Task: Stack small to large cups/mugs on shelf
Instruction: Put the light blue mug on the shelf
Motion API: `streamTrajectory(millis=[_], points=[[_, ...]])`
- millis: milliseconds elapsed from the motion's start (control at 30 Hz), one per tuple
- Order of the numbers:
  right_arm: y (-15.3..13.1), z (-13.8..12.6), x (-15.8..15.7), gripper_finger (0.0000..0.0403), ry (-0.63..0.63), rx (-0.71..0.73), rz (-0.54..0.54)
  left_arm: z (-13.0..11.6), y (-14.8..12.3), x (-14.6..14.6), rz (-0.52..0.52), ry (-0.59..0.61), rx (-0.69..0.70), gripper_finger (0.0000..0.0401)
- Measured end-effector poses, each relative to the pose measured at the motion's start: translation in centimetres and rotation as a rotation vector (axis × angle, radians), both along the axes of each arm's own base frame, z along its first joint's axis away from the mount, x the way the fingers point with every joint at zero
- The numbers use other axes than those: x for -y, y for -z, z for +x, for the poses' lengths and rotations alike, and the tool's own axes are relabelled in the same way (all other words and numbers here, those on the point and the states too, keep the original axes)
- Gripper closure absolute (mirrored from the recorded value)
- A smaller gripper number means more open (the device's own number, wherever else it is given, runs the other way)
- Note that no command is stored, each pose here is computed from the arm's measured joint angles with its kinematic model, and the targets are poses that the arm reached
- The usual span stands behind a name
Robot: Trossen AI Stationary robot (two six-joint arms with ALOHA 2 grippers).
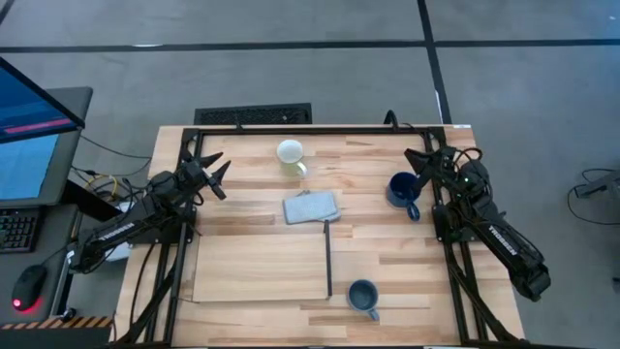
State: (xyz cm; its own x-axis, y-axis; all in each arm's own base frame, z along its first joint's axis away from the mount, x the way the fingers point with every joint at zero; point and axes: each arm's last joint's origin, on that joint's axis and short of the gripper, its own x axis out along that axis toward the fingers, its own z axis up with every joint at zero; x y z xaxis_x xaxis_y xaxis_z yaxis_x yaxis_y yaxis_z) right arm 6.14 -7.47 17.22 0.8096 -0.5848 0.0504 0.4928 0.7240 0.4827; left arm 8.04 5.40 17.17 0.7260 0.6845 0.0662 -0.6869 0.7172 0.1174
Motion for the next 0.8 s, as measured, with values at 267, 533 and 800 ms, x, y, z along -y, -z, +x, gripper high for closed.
streamTrajectory(millis=[267, 533, 800], points=[[0.12, 0.00, 0.01, 0.0290, 0.001, -0.007, 0.011, 0.00, -0.01, 0.00, 0.001, 0.000, 0.000, 0.0238], [0.15, -0.02, 0.03, 0.0289, 0.007, -0.008, 0.014, 0.00, -0.01, 0.00, 0.001, -0.001, 0.000, 0.0238], [0.15, -0.02, 0.03, 0.0214, 0.007, -0.009, 0.013, 0.00, 0.00, 0.00, 0.000, 0.000, 0.000, 0.0238]])
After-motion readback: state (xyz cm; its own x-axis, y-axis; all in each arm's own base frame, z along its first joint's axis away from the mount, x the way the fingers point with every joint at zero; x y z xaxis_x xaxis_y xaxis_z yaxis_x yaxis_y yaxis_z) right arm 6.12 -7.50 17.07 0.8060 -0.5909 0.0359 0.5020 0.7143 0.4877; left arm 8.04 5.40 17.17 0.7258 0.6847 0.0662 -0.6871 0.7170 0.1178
